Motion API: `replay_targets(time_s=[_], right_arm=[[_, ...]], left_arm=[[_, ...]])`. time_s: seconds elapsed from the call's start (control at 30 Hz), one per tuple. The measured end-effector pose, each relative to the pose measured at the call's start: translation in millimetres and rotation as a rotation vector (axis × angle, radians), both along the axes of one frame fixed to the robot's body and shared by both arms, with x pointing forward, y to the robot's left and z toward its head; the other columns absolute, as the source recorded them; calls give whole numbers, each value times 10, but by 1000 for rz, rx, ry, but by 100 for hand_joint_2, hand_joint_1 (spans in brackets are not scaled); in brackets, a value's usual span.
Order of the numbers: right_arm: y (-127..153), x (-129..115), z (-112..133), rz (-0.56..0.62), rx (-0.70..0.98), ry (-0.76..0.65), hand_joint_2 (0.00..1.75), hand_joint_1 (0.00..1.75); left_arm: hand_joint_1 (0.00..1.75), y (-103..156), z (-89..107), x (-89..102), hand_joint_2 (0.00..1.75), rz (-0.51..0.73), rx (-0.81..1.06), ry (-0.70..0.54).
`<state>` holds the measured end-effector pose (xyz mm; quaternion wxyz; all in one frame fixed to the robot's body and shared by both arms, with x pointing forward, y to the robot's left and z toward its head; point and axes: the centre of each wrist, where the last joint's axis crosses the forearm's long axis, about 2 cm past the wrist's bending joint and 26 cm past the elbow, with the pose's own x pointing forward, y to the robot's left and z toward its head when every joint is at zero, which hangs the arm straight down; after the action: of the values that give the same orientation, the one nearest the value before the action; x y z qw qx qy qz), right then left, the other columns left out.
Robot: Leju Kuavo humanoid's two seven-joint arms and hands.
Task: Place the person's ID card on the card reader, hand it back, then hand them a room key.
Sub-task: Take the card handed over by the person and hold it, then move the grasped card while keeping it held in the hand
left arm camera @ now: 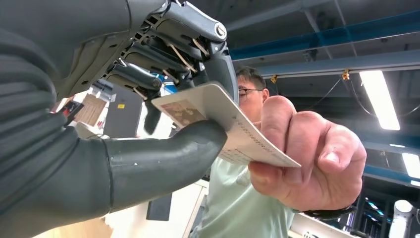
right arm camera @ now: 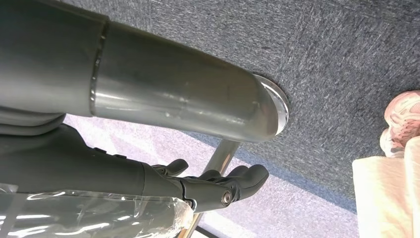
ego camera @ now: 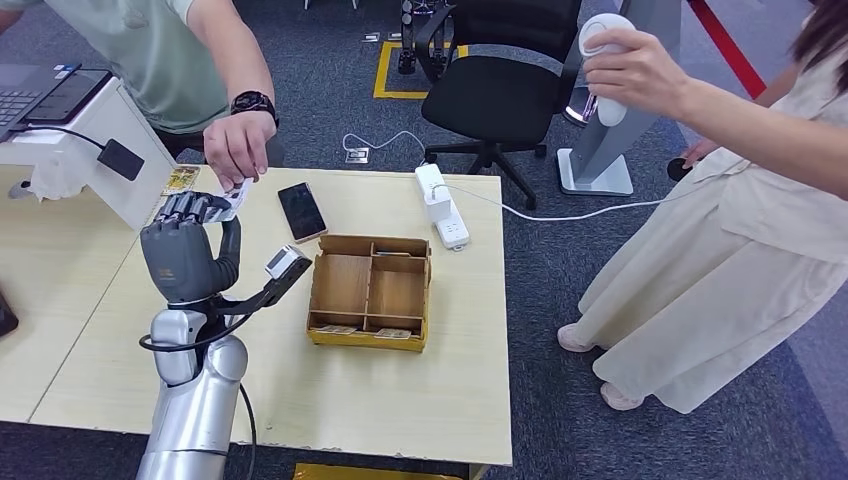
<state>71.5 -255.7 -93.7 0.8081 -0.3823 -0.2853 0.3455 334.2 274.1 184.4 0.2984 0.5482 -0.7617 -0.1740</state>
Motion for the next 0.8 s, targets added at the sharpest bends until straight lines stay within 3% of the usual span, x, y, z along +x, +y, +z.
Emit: replay_targets(time_s=[0.43,0.8], right_arm=[[0,0,0,-2,3,-2,0,0],[-2,-9,-2,-12,5,0,0,0]], left_arm=[[175,-15,-1,-1,175,-1,-14,-1],[175,-41,-91,-4,175,-23,-227,33]])
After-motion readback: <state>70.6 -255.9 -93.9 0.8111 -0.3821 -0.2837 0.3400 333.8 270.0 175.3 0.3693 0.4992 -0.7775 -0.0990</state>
